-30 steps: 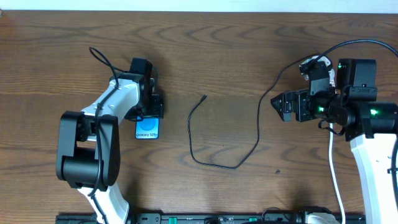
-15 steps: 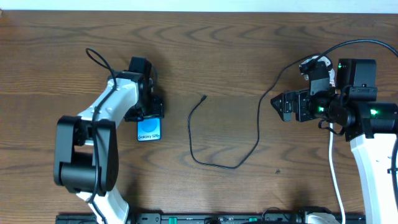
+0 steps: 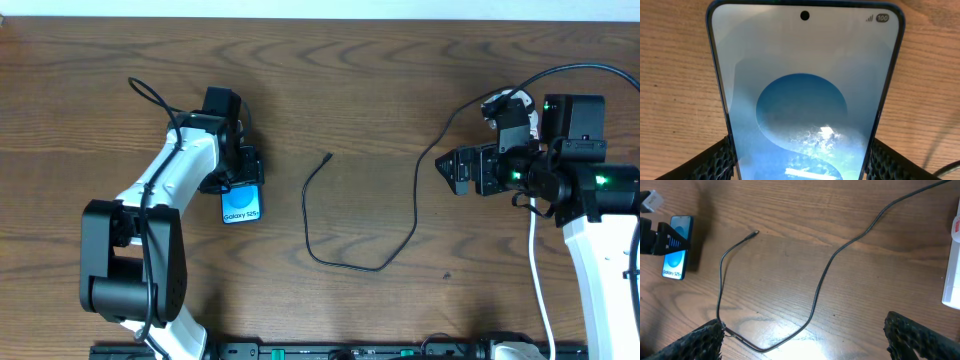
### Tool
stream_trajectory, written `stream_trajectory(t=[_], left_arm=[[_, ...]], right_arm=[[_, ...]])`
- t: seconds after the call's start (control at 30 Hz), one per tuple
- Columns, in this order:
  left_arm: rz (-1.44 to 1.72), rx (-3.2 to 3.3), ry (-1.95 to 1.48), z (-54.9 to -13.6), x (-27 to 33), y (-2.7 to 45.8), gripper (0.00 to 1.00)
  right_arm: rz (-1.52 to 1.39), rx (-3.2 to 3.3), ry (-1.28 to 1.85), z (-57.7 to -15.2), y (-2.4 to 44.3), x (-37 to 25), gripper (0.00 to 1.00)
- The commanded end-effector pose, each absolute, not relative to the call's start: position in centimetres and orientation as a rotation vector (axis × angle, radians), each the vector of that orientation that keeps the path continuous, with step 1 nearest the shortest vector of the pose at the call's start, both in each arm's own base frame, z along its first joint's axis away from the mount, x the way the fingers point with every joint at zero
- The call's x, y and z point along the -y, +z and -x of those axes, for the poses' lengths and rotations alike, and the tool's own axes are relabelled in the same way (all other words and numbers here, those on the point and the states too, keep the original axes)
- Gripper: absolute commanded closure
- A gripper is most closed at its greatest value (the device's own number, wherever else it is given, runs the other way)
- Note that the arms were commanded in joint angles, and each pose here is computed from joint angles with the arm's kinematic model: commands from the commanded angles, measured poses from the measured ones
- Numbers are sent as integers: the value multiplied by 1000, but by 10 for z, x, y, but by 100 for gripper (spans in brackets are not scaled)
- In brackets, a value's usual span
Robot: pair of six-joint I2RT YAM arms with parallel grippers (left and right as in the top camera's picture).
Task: Plug charger to phone and switch on socket
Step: 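Lift the phone with the left gripper and tilt it upright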
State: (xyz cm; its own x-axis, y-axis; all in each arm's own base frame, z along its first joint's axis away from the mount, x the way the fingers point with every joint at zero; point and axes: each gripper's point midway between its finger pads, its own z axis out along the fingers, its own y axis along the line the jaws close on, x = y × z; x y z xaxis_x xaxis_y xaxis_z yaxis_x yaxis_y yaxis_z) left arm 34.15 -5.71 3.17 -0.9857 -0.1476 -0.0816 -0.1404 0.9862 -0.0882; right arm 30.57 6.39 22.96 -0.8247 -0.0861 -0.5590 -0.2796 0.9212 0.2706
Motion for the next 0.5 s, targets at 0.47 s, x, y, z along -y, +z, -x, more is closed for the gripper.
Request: stream_trajectory(t=[0.47], left_arm=[[741, -2807, -472, -358, 55, 102, 28]], right_arm=[[260, -2515, 468, -307, 232, -66, 1]])
